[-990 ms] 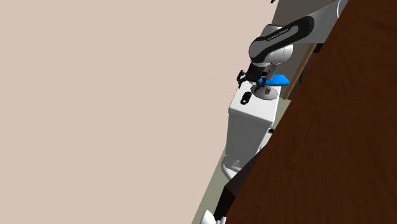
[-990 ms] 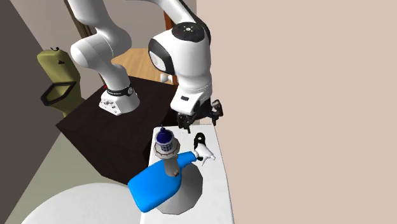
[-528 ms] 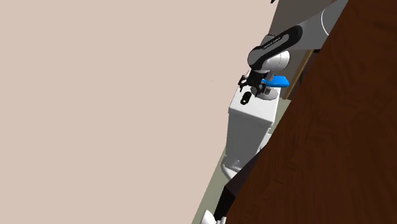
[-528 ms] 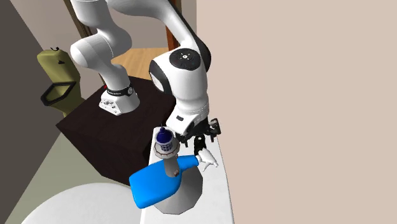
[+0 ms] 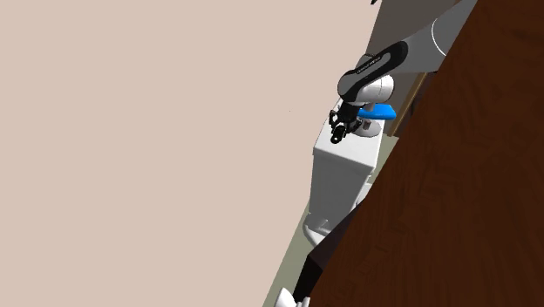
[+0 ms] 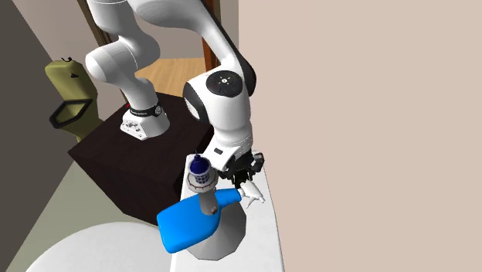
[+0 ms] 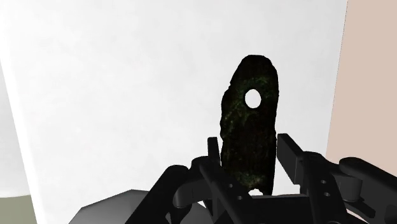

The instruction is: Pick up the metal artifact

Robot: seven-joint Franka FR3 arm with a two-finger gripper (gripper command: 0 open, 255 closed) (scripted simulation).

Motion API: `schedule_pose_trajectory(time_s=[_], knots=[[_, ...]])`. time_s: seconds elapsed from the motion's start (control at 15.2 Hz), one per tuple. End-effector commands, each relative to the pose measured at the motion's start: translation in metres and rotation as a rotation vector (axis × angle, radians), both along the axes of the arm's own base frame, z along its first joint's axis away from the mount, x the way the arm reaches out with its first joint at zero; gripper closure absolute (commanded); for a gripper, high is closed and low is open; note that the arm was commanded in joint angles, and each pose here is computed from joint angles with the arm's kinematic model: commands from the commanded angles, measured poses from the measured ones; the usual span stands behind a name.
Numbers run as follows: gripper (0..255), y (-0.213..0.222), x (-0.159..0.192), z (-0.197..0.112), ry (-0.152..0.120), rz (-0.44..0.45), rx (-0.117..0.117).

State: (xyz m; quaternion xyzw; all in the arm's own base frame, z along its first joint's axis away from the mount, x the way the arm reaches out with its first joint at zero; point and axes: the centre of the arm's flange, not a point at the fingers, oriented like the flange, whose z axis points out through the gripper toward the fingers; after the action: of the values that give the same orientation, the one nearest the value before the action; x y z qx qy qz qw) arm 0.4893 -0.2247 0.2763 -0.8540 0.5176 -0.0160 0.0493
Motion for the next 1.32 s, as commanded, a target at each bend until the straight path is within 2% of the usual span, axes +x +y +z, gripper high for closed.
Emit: schedule_pose_trajectory(time_s=[0.0,0.4,1.25], knots=[[255,0.001,0.000,-0.002,0.001,0.002,0.000],[255,0.002,0.001,-0.002,0.001,0.003,0.000],[255,0.002,0.001,0.067,0.001,0.003,0.000]])
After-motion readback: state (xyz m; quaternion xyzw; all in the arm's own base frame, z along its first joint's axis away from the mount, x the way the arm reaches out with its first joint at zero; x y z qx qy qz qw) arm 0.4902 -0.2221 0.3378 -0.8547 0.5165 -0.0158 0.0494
